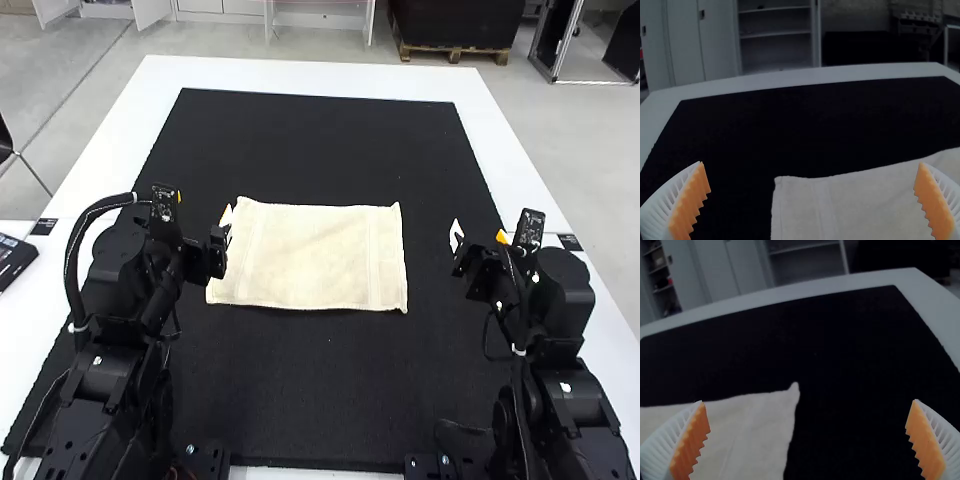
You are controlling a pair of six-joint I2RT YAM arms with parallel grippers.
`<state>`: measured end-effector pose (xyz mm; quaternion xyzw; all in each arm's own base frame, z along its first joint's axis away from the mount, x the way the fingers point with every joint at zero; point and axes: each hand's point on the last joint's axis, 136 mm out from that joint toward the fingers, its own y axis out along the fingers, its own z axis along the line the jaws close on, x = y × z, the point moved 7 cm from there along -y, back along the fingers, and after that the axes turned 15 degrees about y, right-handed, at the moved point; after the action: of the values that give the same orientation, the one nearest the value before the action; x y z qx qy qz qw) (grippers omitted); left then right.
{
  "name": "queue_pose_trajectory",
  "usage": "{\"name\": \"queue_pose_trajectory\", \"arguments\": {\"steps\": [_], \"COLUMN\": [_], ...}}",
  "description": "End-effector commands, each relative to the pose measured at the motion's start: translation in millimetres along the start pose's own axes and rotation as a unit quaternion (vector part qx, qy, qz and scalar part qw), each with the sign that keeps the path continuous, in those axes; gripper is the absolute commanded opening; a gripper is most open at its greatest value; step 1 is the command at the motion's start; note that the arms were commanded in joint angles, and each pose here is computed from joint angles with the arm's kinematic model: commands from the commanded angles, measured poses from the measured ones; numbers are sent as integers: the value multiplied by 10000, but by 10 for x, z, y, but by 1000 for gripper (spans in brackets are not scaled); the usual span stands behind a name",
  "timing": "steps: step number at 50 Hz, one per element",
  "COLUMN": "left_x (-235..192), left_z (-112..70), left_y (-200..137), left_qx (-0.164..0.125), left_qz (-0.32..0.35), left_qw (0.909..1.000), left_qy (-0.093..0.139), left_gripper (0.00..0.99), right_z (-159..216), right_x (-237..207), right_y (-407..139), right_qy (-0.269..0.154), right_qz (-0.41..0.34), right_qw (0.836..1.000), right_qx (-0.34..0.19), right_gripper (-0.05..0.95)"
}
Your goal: Fold the towel.
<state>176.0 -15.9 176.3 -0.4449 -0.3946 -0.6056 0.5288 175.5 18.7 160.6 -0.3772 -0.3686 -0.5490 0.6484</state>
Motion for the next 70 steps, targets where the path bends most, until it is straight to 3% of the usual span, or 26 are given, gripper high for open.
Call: {"name": "queue_pose_trajectory", "arguments": {"steps": [1, 11, 14, 61, 70], "left_x": [1, 11, 11, 2, 98], "left_z": [29, 32, 19, 22, 48], "left_y": [-5, -5, -3, -4, -7], "left_qx": [113, 122, 86, 94, 178], "left_qz": [-15, -44, -54, -26, -296], "left_qw": [9999, 9999, 9998, 9997, 9988], "left_qy": [-49, -24, 160, 235, 344], "left_gripper": [962, 962, 962, 962, 962], "right_z": [-42, -40, -39, -35, 54], "right_x": [7, 10, 13, 10, 36], "right_y": [0, 0, -1, 1, -2], "right_qy": [55, 55, 54, 154, 21], "right_qz": [-88, -88, -95, -93, -105], "right_qw": [9999, 9999, 9999, 9998, 9996], "right_qx": [-135, -135, -131, -106, 242], "right_gripper": [910, 910, 910, 910, 910]}}
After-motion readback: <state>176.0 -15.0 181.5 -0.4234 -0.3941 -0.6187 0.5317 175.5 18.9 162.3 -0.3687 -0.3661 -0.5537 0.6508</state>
